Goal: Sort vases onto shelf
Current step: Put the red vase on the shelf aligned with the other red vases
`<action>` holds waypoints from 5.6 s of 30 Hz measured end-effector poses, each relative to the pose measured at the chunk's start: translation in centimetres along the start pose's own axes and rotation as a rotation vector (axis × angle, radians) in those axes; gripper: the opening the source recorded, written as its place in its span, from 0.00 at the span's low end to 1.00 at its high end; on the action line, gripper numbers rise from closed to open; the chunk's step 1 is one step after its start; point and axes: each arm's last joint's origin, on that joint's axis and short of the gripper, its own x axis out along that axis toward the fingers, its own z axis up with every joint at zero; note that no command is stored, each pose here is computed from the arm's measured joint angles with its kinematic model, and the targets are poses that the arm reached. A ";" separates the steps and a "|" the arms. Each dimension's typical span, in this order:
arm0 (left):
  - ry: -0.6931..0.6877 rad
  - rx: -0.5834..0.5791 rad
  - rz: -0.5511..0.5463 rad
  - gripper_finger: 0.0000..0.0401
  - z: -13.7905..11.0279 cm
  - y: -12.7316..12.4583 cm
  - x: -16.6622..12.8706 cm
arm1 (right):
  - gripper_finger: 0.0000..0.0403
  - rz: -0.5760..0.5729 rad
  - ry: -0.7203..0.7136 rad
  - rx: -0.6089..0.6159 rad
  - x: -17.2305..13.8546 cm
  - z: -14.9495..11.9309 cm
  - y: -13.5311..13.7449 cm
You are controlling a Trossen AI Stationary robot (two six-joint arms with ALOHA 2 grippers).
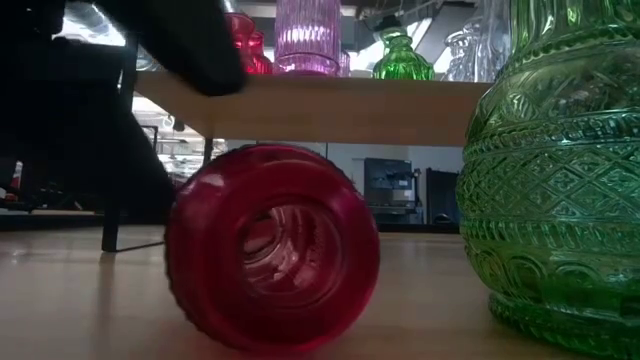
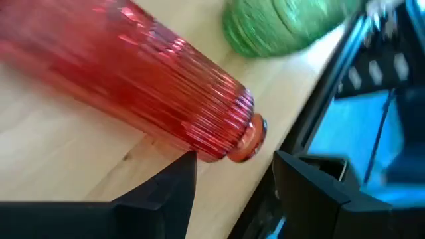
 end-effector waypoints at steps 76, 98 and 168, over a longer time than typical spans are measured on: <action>0.313 2.094 -0.185 0.77 8.3 2.8 1.8 | 0.10 -0.054 -0.142 0.133 -0.1 1.1 0.1; 0.578 1.885 -0.087 0.59 9.4 2.9 4.5 | 0.10 -0.061 -0.145 0.132 -0.1 1.1 0.0; -0.924 0.214 0.314 0.59 5.1 0.4 -10.0 | 0.10 0.053 -0.101 -0.054 -0.4 0.9 0.4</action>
